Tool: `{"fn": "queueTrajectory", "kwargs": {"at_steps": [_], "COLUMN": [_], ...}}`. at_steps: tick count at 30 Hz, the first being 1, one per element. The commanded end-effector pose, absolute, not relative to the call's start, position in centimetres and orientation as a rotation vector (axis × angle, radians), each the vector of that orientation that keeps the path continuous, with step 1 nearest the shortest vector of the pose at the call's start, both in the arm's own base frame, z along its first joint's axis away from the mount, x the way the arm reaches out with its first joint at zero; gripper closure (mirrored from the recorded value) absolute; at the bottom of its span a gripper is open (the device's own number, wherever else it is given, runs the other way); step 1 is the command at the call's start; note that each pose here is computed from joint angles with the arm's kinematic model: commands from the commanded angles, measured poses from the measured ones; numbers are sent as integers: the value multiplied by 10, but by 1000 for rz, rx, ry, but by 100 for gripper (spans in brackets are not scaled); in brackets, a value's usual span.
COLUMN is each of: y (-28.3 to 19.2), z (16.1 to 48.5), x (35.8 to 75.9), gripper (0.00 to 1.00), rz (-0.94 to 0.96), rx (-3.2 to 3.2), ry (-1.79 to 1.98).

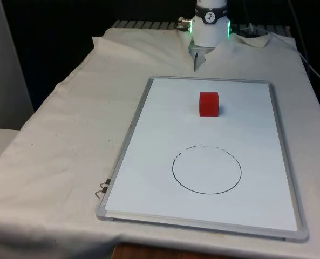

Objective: Push the cube into the marked area.

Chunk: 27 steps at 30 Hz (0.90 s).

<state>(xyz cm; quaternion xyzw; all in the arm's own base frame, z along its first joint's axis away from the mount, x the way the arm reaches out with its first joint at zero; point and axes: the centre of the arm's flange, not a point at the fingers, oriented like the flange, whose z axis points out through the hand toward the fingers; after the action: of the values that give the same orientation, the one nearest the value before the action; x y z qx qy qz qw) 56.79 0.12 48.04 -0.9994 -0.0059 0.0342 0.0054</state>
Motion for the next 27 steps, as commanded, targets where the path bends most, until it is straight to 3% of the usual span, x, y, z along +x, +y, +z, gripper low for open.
{"fn": "queueTrajectory", "kwargs": {"at_steps": [1, 6, 7, 14, 16, 17, 20, 27], "y": [0, 1, 0, 0, 0, 0, -2, -6], "z": [482, 480, 482, 481, 481, 481, 477, 458], "x": [566, 568, 566, 565, 565, 565, 561, 545], "gripper": [5, 30, 30, 72, 77, 86, 100, 100], "rz": [103, 107, 103, 104, 104, 104, 93, 67], "rx": [-3129, -3129, -3129, -3129, -3129, -3129, -3130, -3129], "ry": [-17, -17, -17, -16, -16, -16, -15, -13]}}
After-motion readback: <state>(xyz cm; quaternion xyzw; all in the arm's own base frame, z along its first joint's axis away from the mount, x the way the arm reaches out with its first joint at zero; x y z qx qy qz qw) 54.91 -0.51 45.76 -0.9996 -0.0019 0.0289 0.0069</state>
